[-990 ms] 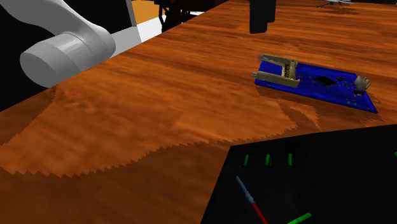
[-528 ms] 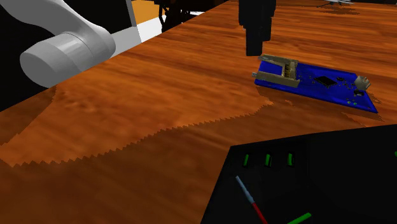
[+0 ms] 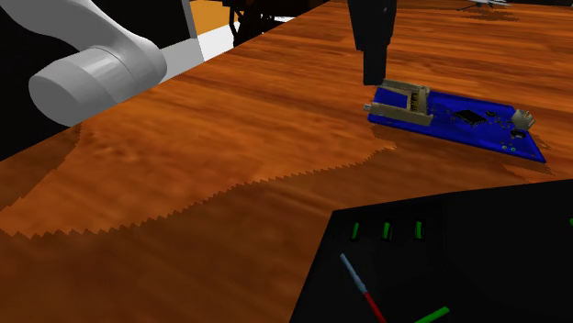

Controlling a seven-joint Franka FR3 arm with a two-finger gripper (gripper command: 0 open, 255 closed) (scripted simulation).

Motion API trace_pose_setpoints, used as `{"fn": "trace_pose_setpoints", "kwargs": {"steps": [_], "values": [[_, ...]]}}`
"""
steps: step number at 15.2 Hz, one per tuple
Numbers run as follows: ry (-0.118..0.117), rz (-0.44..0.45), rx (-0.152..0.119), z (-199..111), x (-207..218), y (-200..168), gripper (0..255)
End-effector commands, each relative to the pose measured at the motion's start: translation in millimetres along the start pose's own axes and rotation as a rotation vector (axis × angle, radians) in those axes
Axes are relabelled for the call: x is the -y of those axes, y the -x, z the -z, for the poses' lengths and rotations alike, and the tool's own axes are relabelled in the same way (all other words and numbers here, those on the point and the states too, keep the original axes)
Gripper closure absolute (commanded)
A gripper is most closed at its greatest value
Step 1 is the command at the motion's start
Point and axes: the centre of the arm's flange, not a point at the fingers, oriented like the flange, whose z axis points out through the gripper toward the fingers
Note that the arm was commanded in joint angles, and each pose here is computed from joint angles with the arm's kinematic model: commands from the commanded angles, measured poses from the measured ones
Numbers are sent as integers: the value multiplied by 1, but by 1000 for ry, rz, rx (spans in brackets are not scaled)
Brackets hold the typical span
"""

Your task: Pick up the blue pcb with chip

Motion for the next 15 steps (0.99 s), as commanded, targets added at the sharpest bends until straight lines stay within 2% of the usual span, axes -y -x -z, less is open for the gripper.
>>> {"fn": "trace_pose_setpoints", "kwargs": {"steps": [1,15], "values": [[0,0,0,0,0,0,255],[0,0,0,67,-5,-15,255]]}}
